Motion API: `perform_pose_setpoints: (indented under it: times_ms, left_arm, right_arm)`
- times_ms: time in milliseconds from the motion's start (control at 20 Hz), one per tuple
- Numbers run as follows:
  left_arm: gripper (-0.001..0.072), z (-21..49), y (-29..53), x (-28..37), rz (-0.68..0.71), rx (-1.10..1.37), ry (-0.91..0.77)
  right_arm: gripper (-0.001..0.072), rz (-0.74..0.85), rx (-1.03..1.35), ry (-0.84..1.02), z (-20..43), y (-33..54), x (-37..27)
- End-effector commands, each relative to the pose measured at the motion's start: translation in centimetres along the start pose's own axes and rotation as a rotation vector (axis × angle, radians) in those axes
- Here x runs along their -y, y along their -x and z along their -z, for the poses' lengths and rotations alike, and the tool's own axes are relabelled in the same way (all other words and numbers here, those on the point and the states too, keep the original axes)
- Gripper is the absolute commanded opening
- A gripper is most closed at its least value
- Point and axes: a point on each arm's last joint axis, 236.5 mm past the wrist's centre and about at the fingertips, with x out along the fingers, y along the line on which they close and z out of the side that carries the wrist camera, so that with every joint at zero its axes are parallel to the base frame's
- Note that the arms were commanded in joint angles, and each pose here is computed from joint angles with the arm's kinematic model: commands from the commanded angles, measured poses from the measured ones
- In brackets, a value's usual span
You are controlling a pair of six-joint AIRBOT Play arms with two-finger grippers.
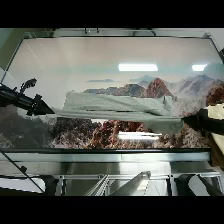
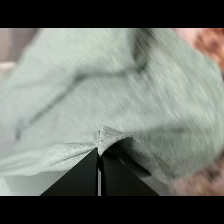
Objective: Fold the shirts.
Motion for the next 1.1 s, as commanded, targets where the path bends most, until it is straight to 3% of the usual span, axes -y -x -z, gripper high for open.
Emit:
perform_pose_setpoints:
  times_ms: [0, 350, 500, 550, 600, 650, 750, 800, 850, 900, 1050]
  left_arm:
    - [0.0025, -3.8, 0.3, 0.8, -0.02, 0.009, -0.073]
    - [0.0022, -13.4, -4.3, -0.9, -0.073, 0.011, -0.17]
    - [0.0026, -15.1, -5.1, -2.1, -0.073, 0.004, -0.138]
    - [0.0151, -15.2, -5.1, -2.2, -0.071, -0.007, -0.126]
    - [0.0336, -15.1, -4.5, -2.3, -0.067, -0.008, -0.114]
    - [0.0342, -15.3, -3.7, -2.1, -0.067, 0.009, -0.111]
    - [0.0343, -16.2, -1.0, -0.8, -0.045, 0.103, -0.132]
    - [0.0342, -17.0, 0.8, 0.3, -0.012, 0.176, -0.142]
    - [0.0342, -17.5, 2.4, 1.4, 0.024, 0.236, -0.152]
    - [0.0342, -17.9, 3.8, 2.5, 0.066, 0.286, -0.159]
    - [0.0343, -17.1, 4.8, 4.9, 0.189, 0.328, -0.142]
  right_arm:
    - [0.0013, -0.157, 0.12, -0.028, -5.6, -1.4, -1.8]
    - [0.0013, -0.095, 0.131, -0.003, -10.2, -9.4, 1.2]
    - [0.0014, -0.075, 0.098, 0.001, -10.5, -11.3, 2.5]
    - [0.0022, -0.072, 0.095, 0.024, -10.6, -11.3, 2.6]
    - [0.0201, -0.087, 0.081, 0.064, -10.4, -11.1, 2.0]
    - [0.035, -0.118, 0.05, 0.121, -10.2, -10.3, 0.9]
    - [0.0366, -0.096, -0.003, 0.216, -10.6, -7.9, 0.3]
    - [0.0442, -0.025, -0.011, 0.235, -11.4, -7.0, 1.2]
    - [0.0648, 0.052, -0.014, 0.231, -12.2, -6.2, 2.5]
    - [0.0697, 0.101, -0.015, 0.218, -12.5, -5.8, 3.5]
    - [0.0697, 0.132, -0.047, 0.191, -12.1, -6.7, 5.1]
